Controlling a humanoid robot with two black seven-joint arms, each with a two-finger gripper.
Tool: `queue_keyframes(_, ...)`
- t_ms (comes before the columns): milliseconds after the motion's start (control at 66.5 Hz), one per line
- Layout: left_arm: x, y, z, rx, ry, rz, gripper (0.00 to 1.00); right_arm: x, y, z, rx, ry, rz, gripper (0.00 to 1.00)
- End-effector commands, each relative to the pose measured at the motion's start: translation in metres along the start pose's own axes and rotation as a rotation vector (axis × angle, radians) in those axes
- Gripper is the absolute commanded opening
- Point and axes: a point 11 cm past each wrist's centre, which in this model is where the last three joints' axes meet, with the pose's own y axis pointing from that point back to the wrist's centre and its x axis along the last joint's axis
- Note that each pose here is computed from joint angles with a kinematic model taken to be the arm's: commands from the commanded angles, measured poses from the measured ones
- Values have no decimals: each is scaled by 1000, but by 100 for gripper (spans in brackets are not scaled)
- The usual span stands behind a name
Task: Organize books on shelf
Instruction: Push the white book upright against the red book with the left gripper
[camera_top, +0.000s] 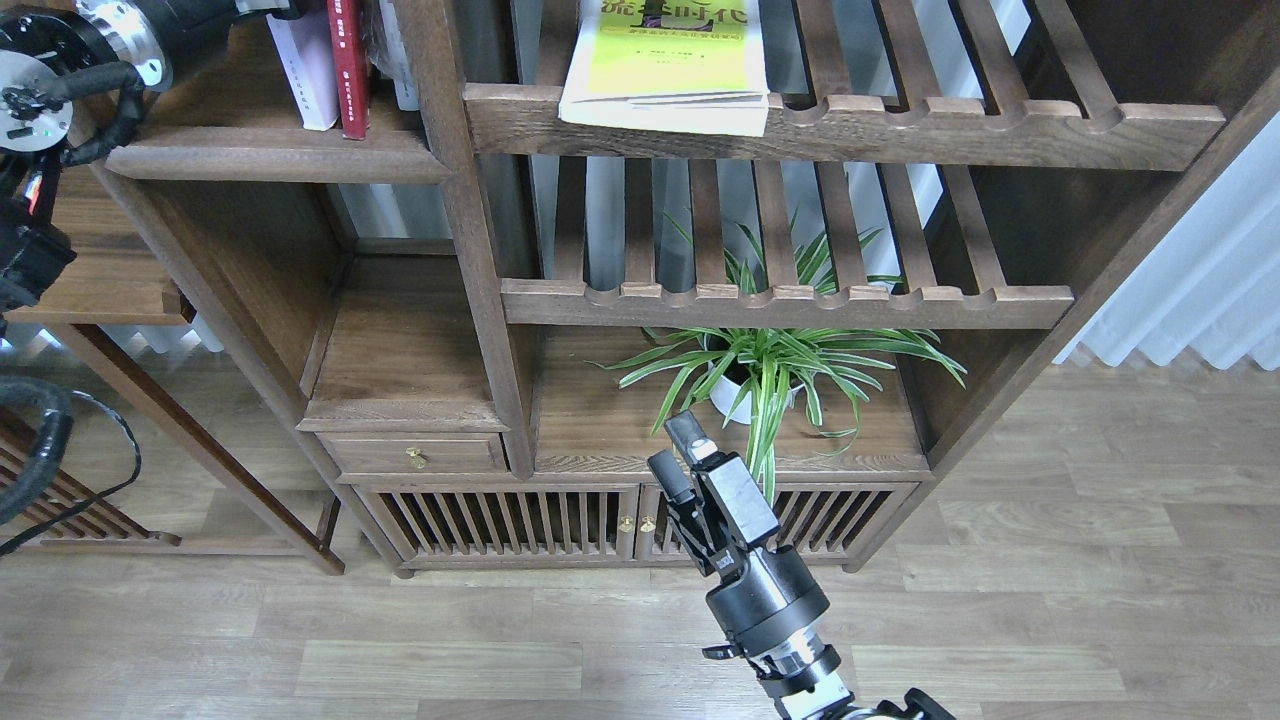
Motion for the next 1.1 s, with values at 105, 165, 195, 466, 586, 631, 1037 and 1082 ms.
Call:
queue_keyframes(105,0,0,0,-2,9,-2,87,0,0,0,-1,0,0,100)
queue_keyframes(165,1,0,-1,-1,15,2,87,0,0,0,0,0,0,100)
queue_keyframes(195,2,0,-1,-1,18,2,87,0,0,0,-2,1,0,100)
queue_keyframes(466,2,0,-1,-5,29,1,88,0,0,-1,1,1,0,100)
queue_keyframes(586,2,0,-1,-8,32,0,88,0,0,0,-1,0,0,100)
queue_keyframes(631,1,0,0,-9,31,-2,88,0,0,-1,1,1,0,100)
queue_keyframes(1037,0,0,2,-27,61,-12,87,0,0,-1,1,1,0,100)
queue_keyframes(1082,0,0,2,-34,71,-17,87,0,0,-1,1,1,0,100)
